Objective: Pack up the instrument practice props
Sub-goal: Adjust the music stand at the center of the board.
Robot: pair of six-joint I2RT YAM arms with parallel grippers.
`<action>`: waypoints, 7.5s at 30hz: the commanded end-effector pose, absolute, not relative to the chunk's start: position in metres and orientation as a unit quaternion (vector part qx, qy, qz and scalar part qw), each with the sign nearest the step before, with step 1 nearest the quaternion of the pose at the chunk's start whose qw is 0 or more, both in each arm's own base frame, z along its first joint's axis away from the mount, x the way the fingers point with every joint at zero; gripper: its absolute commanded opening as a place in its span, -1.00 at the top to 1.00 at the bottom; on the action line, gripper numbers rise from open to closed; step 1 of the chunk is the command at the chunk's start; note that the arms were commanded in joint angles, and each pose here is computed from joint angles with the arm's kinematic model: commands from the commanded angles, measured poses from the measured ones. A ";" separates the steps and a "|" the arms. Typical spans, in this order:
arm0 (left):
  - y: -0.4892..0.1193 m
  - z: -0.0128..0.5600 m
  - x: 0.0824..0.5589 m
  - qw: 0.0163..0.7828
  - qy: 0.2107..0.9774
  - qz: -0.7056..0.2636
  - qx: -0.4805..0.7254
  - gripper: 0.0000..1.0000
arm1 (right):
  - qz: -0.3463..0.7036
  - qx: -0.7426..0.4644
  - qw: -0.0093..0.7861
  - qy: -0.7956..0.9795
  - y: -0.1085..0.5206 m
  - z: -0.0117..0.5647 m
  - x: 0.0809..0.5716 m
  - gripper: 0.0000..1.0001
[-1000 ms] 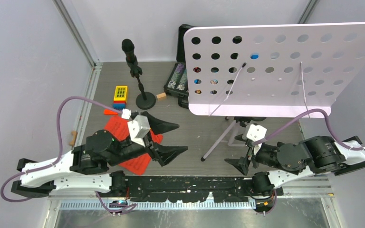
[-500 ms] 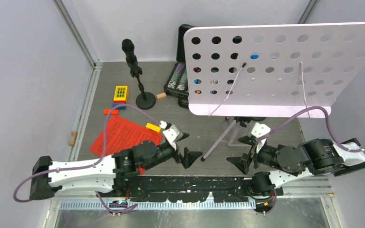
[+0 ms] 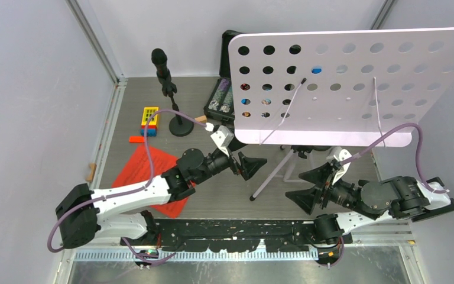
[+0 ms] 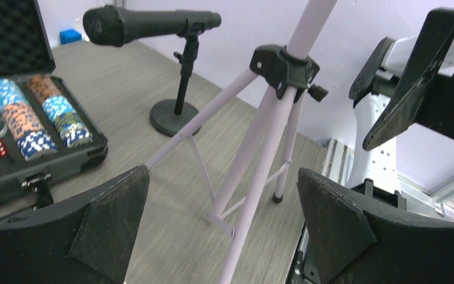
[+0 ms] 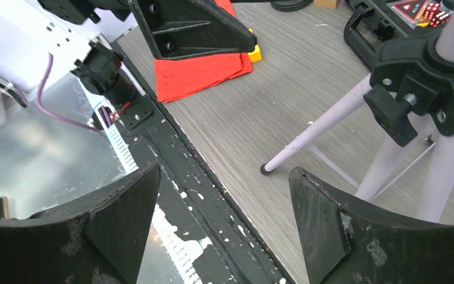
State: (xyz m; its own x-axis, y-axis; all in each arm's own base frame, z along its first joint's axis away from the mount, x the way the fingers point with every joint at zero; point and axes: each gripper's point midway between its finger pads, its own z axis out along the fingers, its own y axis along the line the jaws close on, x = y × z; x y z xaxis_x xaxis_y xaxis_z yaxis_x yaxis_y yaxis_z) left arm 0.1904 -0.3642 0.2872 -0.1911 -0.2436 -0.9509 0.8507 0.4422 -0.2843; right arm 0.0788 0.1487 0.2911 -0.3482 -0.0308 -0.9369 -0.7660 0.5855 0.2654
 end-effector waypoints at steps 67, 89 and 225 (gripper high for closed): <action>-0.487 0.363 0.244 0.487 0.424 -0.713 0.274 -0.99 | 0.421 -0.313 0.393 0.755 0.197 0.226 0.027 -0.70; -0.518 0.370 0.212 0.454 0.416 -0.707 0.348 -0.99 | 0.424 -0.312 0.386 0.758 0.211 0.216 0.022 -0.71; -0.456 0.408 0.234 0.592 0.519 -0.483 0.382 1.00 | 0.337 -0.222 0.518 0.754 0.184 0.241 0.085 -0.71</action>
